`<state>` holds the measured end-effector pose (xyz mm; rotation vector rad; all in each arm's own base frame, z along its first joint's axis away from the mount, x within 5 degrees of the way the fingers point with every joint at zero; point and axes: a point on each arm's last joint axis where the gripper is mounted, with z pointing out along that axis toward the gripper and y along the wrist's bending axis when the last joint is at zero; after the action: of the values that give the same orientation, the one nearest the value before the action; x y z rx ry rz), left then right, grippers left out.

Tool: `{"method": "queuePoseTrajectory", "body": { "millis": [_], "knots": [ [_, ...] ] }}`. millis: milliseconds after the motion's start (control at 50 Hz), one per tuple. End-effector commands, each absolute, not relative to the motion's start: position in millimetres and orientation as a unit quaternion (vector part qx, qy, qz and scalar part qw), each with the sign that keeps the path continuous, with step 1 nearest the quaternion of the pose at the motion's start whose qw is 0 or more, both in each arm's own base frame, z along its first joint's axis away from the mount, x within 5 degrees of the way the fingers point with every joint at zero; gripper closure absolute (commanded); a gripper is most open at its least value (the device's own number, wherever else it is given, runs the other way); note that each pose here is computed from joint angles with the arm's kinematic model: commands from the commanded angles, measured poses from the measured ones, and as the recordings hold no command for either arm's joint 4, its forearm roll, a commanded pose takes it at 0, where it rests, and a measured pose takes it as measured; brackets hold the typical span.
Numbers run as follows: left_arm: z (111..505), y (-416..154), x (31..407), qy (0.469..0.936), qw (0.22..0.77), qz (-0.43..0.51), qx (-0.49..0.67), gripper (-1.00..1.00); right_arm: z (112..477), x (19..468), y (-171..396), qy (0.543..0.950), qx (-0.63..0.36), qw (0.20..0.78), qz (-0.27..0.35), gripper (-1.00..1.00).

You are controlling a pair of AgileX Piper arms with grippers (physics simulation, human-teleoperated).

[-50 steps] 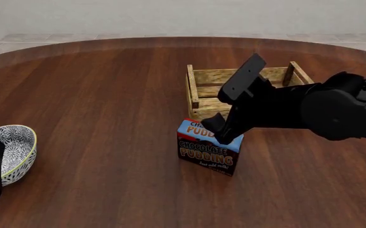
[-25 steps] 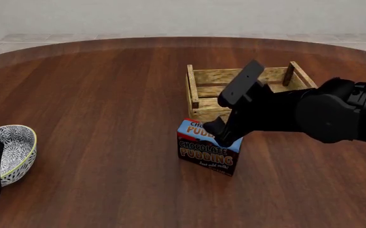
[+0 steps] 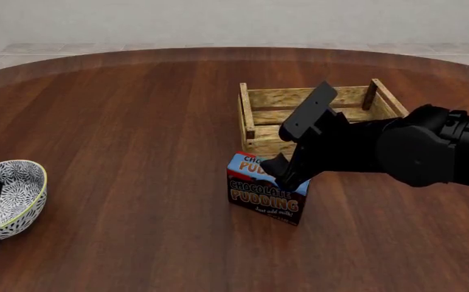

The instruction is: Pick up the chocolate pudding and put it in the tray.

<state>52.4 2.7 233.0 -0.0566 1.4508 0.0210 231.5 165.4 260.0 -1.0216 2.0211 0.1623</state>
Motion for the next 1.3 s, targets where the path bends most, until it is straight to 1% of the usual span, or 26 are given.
{"method": "queuePoseTrajectory", "body": {
  "millis": [20, 680, 720, 1040, 1300],
  "knots": [
    [236.9, 2.8, 51.4, 0.663, 0.748, 0.01, -0.027, -1.0, 260.1, 232.3, 164.9, 0.808, -0.407, 0.422, 0.064, -1.0],
    [237.5, 3.0, 51.2, 0.661, 0.75, 0.012, -0.029, -1.0, 252.1, 231.5, 165.7, 0.81, -0.403, 0.421, 0.068, -1.0],
    [234.8, 3.1, 51.9, 0.66, 0.75, 0.012, -0.029, -1.0, 246.5, 233.4, 164.0, 0.814, -0.398, 0.418, 0.066, -1.0],
    [231.8, 3.2, 52.7, 0.659, 0.751, 0.012, -0.029, -1.0, 240.9, 236.7, 162.2, 0.818, -0.395, 0.414, 0.063, -1.0],
    [240.2, 3.1, 50.5, 0.658, 0.752, 0.013, -0.029, -1.0, 235.4, 238.7, 162.8, 0.82, -0.392, 0.411, 0.063, -1.0]
  ]
}}
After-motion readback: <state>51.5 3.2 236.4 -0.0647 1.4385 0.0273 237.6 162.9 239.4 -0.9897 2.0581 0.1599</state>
